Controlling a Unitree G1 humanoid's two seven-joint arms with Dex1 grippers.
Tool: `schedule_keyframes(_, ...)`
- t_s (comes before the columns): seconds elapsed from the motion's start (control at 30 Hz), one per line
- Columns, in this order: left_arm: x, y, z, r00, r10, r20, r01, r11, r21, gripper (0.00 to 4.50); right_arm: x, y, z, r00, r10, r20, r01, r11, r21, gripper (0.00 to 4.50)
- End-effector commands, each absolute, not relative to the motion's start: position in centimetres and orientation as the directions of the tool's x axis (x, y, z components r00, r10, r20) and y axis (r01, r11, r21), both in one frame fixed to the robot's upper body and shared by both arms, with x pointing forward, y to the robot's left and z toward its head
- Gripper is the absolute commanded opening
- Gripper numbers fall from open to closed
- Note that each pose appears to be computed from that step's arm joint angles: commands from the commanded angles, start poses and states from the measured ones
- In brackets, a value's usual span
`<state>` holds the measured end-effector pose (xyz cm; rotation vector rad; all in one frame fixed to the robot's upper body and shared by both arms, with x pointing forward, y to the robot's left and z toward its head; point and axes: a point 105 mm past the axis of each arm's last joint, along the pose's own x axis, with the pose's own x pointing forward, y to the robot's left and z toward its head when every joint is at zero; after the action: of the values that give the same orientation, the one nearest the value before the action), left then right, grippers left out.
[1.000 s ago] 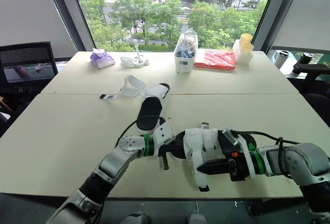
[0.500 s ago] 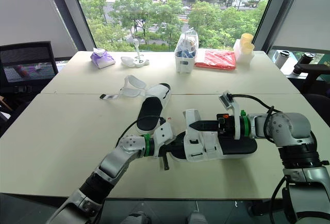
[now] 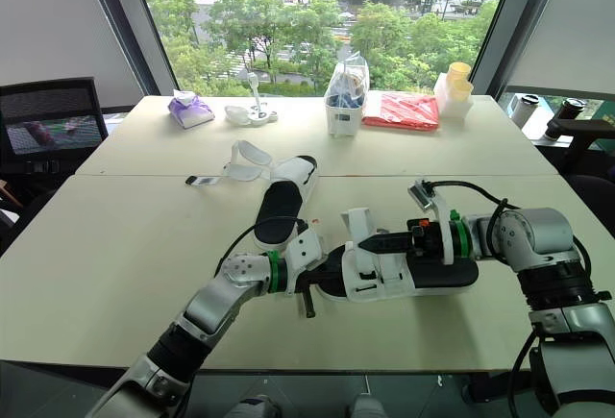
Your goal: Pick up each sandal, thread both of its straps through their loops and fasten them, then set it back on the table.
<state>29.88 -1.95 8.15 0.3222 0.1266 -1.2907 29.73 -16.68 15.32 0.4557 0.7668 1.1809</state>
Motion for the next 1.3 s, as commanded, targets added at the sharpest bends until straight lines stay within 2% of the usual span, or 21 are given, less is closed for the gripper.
schedule_keyframes(0.03, 29.0, -1.8, 5.2, 0.246, -0.893, -0.376, 0.969, 0.22, 0.11, 0.0, 29.4, -16.1, 16.2, 0.161, 0.949, -0.27, -0.661, 0.307, 0.685, 0.11)
schedule_keyframes(0.2, 29.0, -1.9, 5.2, 0.238, -0.894, -0.38, 0.971, 0.208, 0.119, 0.0, 29.1, -15.6, 16.8, 0.148, 0.958, -0.245, -0.67, 0.28, 0.688, 0.11)
schedule_keyframes(0.5, 29.1, -1.8, 5.2, 0.238, -0.892, -0.384, 0.971, 0.207, 0.12, 0.0, 28.6, -16.3, 15.8, 0.141, 0.944, -0.299, -0.669, 0.313, 0.674, 0.11)
schedule_keyframes(0.8, 28.9, -1.9, 5.1, 0.237, -0.893, -0.382, 0.971, 0.209, 0.113, 0.0, 29.9, -17.8, 14.1, 0.158, 0.88, -0.447, -0.754, 0.4, 0.521, 0.11)
schedule_keyframes(0.9, 29.0, -1.8, 5.0, 0.238, -0.892, -0.384, 0.971, 0.211, 0.112, 0.0, 30.4, -17.2, 14.5, 0.131, 0.878, -0.46, -0.809, 0.363, 0.463, 0.11)
schedule_keyframes(1.07, 29.1, -1.8, 5.0, 0.249, -0.891, -0.379, 0.968, 0.224, 0.11, 0.0, 30.8, -16.4, 16.6, 0.103, 0.917, -0.386, -0.831, 0.293, 0.472, 0.11)
schedule_keyframes(1.13, 29.1, -1.7, 5.0, 0.252, -0.89, -0.379, 0.968, 0.227, 0.11, 0.0, 30.5, -16.6, 16.5, 0.084, 0.912, -0.401, -0.843, 0.28, 0.46, 0.64)
schedule_keyframes(1.2, 29.1, -1.7, 5.0, 0.253, -0.89, -0.379, 0.967, 0.229, 0.109, 0.0, 30.4, -16.7, 16.2, 0.085, 0.9, -0.428, -0.851, 0.289, 0.439, 1.44)
schedule_keyframes(1.27, 29.2, -1.7, 5.0, 0.254, -0.89, -0.379, 0.967, 0.23, 0.108, 0.0, 30.3, -16.6, 16.3, 0.079, 0.901, -0.427, -0.854, 0.282, 0.437, 2.53)
schedule_keyframes(1.3, 29.2, -1.7, 5.0, 0.255, -0.889, -0.379, 0.967, 0.231, 0.108, 0.0, 30.1, -16.3, 16.5, 0.072, 0.905, -0.419, -0.854, 0.273, 0.443, 2.93)
